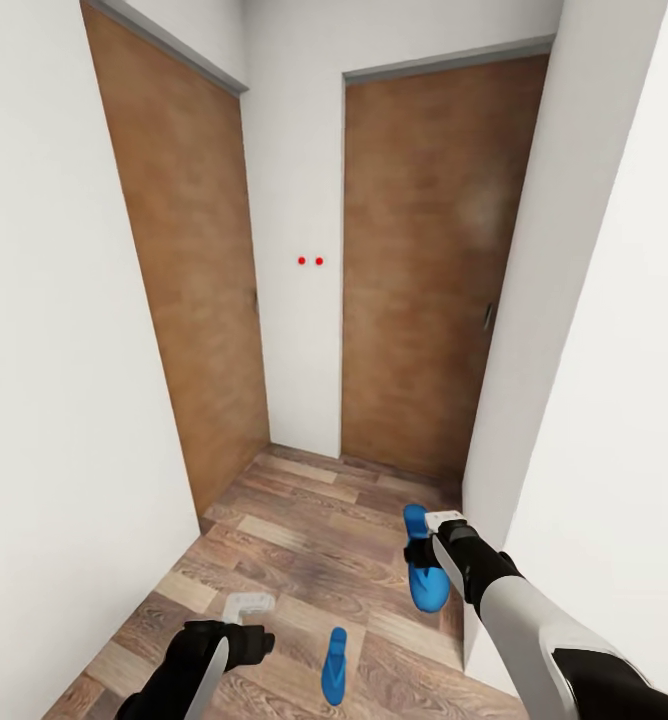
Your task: In the bedroom, move the book from the bed onto either nightstand, and place the two sandals side by side next to the bed.
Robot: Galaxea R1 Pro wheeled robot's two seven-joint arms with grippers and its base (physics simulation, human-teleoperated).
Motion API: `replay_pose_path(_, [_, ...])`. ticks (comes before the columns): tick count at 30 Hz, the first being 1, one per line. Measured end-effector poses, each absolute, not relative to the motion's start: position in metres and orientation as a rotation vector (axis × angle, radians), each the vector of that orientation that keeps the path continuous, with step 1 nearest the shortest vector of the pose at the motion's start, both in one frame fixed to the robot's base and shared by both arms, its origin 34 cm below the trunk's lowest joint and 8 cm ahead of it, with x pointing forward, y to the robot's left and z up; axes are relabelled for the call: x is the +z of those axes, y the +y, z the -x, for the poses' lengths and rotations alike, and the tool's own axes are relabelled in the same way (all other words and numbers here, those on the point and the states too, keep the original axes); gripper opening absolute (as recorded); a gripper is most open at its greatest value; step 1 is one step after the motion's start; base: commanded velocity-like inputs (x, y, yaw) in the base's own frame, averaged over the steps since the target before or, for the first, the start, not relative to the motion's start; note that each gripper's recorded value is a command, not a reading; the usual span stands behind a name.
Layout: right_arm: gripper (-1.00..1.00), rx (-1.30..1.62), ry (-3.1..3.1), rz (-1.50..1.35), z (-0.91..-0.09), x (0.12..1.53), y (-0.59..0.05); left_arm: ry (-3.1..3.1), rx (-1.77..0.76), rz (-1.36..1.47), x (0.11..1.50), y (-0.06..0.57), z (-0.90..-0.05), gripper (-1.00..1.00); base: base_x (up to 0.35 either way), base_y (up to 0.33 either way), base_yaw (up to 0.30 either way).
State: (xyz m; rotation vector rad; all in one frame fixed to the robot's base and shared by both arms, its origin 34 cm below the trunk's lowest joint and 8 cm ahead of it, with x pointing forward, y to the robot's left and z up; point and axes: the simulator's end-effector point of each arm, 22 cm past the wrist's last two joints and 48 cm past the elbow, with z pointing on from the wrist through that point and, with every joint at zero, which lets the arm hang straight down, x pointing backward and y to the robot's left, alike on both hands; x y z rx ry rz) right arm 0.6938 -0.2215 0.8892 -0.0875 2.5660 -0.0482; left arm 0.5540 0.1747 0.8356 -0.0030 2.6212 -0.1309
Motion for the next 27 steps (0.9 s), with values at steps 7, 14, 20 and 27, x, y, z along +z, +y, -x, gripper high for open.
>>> replay_pose_path(7, [-1.00, -0.048, 2.566, 0.088, -0.6937, 0.8892, -0.2213, 2.616, -0.130, 0.004, 0.8359, 0.1747, -0.5549, 1.00, 0.172, -0.050, 0.000])
replay_pose_path(14, [-1.00, -0.052, 2.565, 0.094, -0.6939, 0.8893, -0.2214, 2.613, -0.129, 0.004, 0.8363, 0.1752, -0.5555, 1.00, 0.141, -0.055, 0.000])
replay_pose_path(20, [-1.00, -0.052, 2.565, 0.094, -0.6941, 0.8895, -0.2214, 2.614, -0.128, 0.004, 0.8363, 0.1756, -0.5555, 1.00, 0.122, -0.019, 0.000])
replay_pose_path(27, [-1.00, -0.052, 2.566, 0.095, -0.6938, 0.8892, -0.2212, 2.614, -0.127, 0.004, 0.8362, 0.1757, -0.5555, 1.00, 0.119, -0.111, 0.000])
